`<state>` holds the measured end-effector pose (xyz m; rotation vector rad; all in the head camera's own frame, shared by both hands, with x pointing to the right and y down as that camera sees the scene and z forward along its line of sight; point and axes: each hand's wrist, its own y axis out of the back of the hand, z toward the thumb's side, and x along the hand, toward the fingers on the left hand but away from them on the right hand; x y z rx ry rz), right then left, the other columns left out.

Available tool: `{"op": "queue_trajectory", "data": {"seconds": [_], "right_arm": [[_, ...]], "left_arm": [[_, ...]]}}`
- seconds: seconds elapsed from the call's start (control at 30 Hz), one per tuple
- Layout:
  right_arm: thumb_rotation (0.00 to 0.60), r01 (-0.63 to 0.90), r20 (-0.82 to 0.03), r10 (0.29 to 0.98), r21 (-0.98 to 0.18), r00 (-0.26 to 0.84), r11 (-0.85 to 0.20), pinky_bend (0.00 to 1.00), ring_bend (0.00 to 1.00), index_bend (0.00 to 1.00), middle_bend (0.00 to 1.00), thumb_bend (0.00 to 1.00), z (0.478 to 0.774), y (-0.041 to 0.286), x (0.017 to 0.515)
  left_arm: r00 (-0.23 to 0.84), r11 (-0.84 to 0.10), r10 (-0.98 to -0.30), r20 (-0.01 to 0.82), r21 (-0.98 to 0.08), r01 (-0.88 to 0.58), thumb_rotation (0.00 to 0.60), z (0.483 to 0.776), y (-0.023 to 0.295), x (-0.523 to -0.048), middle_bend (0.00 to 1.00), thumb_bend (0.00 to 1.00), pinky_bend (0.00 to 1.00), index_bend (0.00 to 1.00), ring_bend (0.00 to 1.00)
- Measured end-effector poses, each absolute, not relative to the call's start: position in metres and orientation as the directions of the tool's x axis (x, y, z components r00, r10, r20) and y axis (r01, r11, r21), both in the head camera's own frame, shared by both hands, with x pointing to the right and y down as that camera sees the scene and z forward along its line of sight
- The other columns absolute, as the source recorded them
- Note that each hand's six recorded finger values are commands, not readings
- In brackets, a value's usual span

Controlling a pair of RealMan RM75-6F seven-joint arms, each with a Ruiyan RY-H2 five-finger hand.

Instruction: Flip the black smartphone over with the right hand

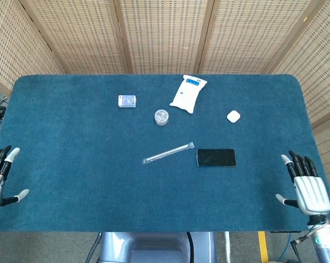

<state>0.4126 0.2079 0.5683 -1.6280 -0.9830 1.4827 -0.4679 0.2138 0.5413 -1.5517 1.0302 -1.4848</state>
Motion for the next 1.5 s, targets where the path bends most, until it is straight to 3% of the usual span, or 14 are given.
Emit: {"op": "queue_trajectory", "data": {"seconds": [0.2, 0.53, 0.83, 1.13, 1.5], "right_arm": [[0.6, 0.163, -0.502, 0.852, -0.837, 0.152, -0.522, 0.0, 0.0, 0.21, 0.0, 0.0, 0.58, 0.169, 0.374], [0.6, 0.062, -0.557, 0.814, -0.818, 0.167, -0.573, 0.0, 0.0, 0.26, 0.0, 0.0, 0.623, 0.118, 0.311], [0.6, 0.049, -0.619, 0.766, -0.772, 0.172, -0.634, 0.0, 0.0, 0.27, 0.0, 0.0, 0.668, 0.112, 0.244], [0.6, 0.003, -0.678, 0.728, -0.732, 0.104, -0.681, 0.0, 0.0, 0.27, 0.0, 0.03, 0.703, 0.111, 0.218], [0.6, -0.042, -0.695, 0.715, -0.719, 0.074, -0.694, 0.0, 0.0, 0.28, 0.0, 0.04, 0.724, 0.11, 0.213]], "left_arm": [[-0.013, -0.406, -0.913, 0.407, -0.913, -0.052, 0.6, 0.546, 0.213, -0.47, 0.0, 0.0, 0.0, 0.0, 0.0], [-0.046, -0.43, -0.9, 0.433, -0.901, -0.06, 0.6, 0.555, 0.207, -0.476, 0.0, 0.0, 0.0, 0.0, 0.0], [-0.05, -0.432, -0.899, 0.435, -0.9, -0.064, 0.6, 0.556, 0.204, -0.477, 0.0, 0.0, 0.0, 0.0, 0.0], [-0.049, -0.444, -0.893, 0.447, -0.894, -0.064, 0.6, 0.559, 0.202, -0.477, 0.0, 0.0, 0.0, 0.0, 0.0], [-0.066, -0.448, -0.89, 0.451, -0.892, -0.054, 0.6, 0.564, 0.199, -0.481, 0.0, 0.0, 0.0, 0.0, 0.0]]}}
